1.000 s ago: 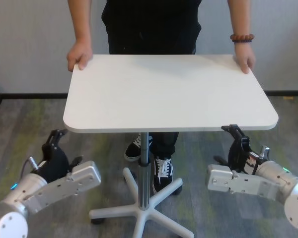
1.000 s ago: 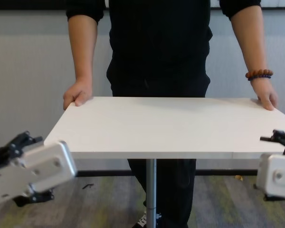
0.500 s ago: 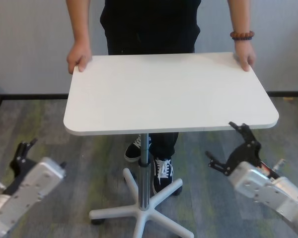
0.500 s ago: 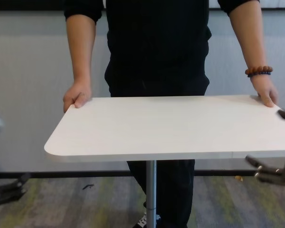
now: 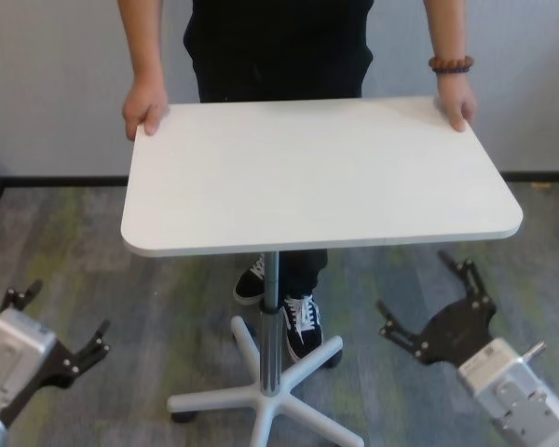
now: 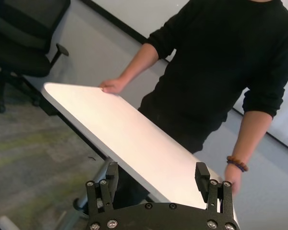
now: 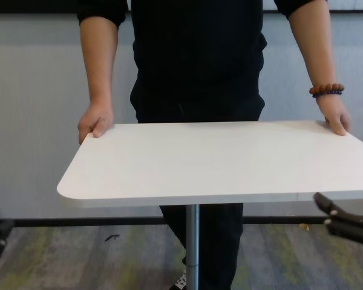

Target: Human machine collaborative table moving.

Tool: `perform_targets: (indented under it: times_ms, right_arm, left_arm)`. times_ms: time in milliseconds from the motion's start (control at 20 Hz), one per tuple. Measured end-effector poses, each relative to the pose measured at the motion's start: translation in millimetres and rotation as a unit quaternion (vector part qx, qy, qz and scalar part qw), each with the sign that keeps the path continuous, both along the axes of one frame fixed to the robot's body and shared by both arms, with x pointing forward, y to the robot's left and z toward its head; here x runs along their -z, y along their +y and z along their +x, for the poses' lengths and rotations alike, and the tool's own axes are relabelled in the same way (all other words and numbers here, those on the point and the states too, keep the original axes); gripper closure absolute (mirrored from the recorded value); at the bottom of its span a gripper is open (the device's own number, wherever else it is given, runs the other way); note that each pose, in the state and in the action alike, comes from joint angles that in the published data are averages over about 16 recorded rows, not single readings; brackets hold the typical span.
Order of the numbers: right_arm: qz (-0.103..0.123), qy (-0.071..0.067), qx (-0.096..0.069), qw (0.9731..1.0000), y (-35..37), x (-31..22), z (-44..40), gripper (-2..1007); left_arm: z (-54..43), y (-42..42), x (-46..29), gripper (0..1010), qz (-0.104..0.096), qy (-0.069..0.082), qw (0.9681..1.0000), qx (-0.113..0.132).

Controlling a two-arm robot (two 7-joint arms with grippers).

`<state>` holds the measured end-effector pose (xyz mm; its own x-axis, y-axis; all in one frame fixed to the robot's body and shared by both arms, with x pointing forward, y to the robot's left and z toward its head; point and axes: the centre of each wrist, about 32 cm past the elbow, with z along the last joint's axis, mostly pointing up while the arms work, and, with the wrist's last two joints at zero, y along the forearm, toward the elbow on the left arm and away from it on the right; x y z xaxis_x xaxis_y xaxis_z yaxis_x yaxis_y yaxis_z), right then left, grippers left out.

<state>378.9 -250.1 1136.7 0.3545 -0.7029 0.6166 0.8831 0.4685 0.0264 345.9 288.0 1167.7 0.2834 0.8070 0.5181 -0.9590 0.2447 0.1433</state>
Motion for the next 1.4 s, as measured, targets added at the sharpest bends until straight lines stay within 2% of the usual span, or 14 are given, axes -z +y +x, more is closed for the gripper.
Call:
perform_targets:
  times_ms: [250, 550, 800, 1000, 1400]
  right_arm:
    - [0.015, -0.005, -0.007, 0.9999, 11.5, -4.0, -14.1, 4]
    - [0.006, -0.009, -0.014, 0.9998, 24.6, -10.5, -23.2, 4]
    - [-0.006, -0.010, -0.016, 0.9998, 31.0, -14.4, -25.6, 4]
    - [-0.013, -0.009, -0.016, 0.9998, 34.1, -15.3, -26.3, 4]
    - [-0.014, -0.008, -0.016, 0.9997, 33.5, -14.8, -25.3, 4]
  left_arm:
    - [-17.4, 1.5, -10.0, 9, -0.006, -0.015, 0.9998, 0.010]
    - [-30.7, 3.9, -13.9, 8, 0.002, -0.028, 0.9993, 0.025]
    - [-34.9, 7.0, -12.1, 9, 0.006, -0.028, 0.9991, 0.030]
    - [-36.5, 8.7, -10.5, 8, 0.007, -0.027, 0.9991, 0.033]
    - [-35.6, 8.8, -9.6, 8, 0.006, -0.026, 0.9991, 0.033]
